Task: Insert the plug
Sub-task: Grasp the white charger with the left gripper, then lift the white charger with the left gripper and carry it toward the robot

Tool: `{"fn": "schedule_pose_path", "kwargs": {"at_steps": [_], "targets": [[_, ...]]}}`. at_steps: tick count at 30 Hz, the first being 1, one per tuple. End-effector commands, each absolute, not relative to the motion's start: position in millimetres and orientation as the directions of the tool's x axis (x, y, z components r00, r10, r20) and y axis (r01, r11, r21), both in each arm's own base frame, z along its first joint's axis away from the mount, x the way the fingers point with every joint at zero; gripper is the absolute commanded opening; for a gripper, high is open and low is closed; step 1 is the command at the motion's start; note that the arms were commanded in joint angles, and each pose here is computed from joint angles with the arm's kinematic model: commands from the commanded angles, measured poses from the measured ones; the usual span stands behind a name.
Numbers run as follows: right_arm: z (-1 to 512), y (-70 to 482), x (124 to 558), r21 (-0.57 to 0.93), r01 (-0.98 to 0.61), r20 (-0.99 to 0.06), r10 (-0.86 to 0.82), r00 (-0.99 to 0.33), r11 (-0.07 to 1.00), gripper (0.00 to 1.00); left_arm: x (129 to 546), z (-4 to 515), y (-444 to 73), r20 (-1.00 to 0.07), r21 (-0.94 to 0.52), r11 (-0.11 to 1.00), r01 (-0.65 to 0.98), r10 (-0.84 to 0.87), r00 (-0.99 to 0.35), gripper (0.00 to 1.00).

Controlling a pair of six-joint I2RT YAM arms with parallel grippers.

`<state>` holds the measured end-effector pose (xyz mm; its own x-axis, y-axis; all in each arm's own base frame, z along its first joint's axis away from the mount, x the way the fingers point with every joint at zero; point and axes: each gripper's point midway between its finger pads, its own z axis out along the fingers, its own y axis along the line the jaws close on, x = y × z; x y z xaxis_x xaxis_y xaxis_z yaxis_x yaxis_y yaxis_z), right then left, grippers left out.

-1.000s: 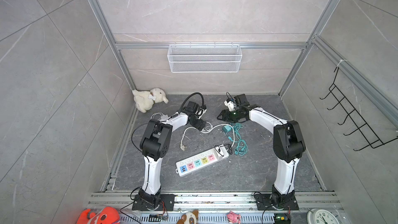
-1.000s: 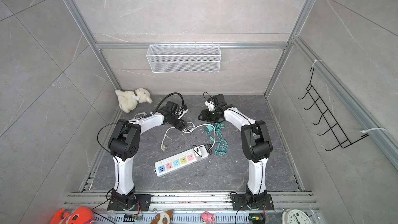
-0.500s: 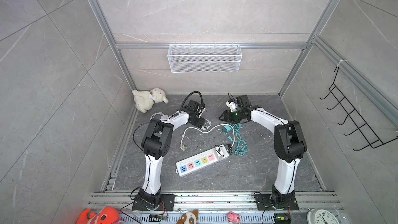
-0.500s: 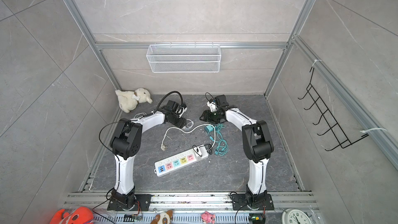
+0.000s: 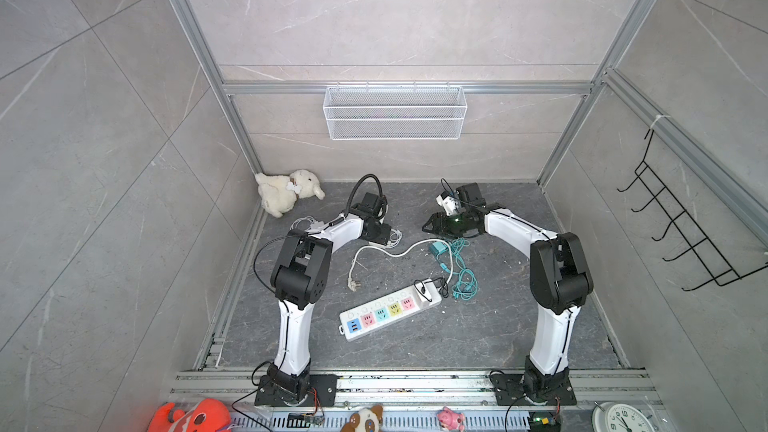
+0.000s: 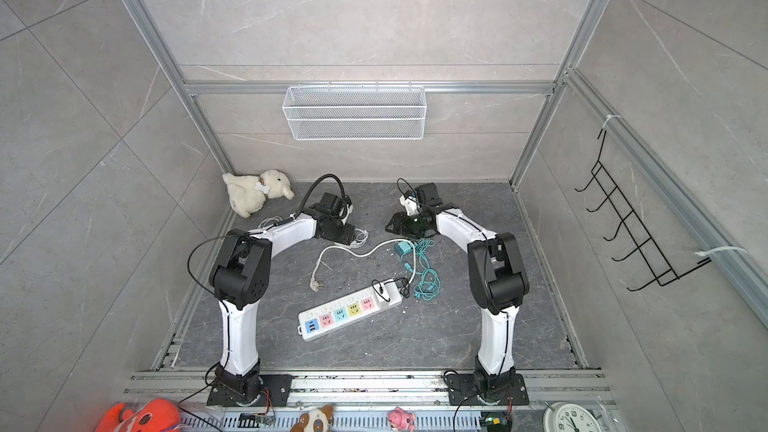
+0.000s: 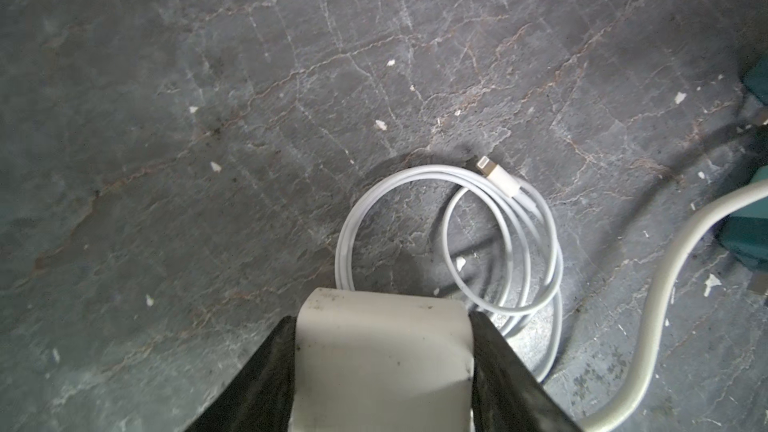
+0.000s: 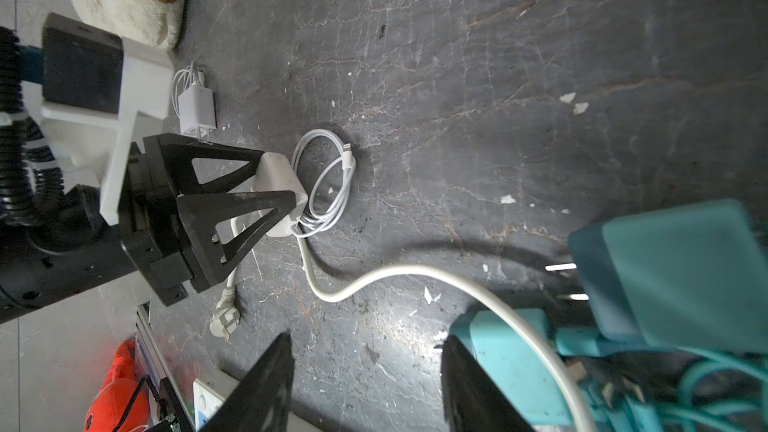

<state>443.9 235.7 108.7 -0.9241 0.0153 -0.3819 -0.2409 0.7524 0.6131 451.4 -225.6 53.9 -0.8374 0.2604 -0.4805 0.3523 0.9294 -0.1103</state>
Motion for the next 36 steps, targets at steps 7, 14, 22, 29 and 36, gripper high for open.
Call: {"fn": "schedule_pose_path", "kwargs": {"at_steps": [7, 14, 22, 29, 36], "targets": [[127, 238, 441, 0.632, -0.277, -0.416, 0.016, -0.909, 0.724, 0.58, 429, 112, -210, -0.465, -0.245, 0.967, 0.066, -0.057, -0.883, 0.40], [125, 240, 440, 0.641, -0.278, -0.412, 0.014, -0.911, 0.715, 0.58, 398, 110, -209, -0.449, -0.239, 0.971, 0.001, -0.110, -0.887, 0.40], [123, 241, 440, 0.653, -0.275, -0.404, 0.016, -0.915, 0.706, 0.58, 373, 90, -201, -0.428, -0.247, 0.967, -0.068, -0.172, -0.887, 0.43], [123, 241, 439, 0.652, -0.274, -0.400, 0.014, -0.916, 0.707, 0.58, 368, 75, -207, -0.417, -0.227, 0.973, -0.050, -0.143, -0.897, 0.58], [123, 239, 439, 0.645, -0.269, -0.396, 0.012, -0.918, 0.715, 0.58, 370, 72, -210, -0.423, -0.221, 0.975, -0.015, -0.110, -0.900, 0.71]]}}
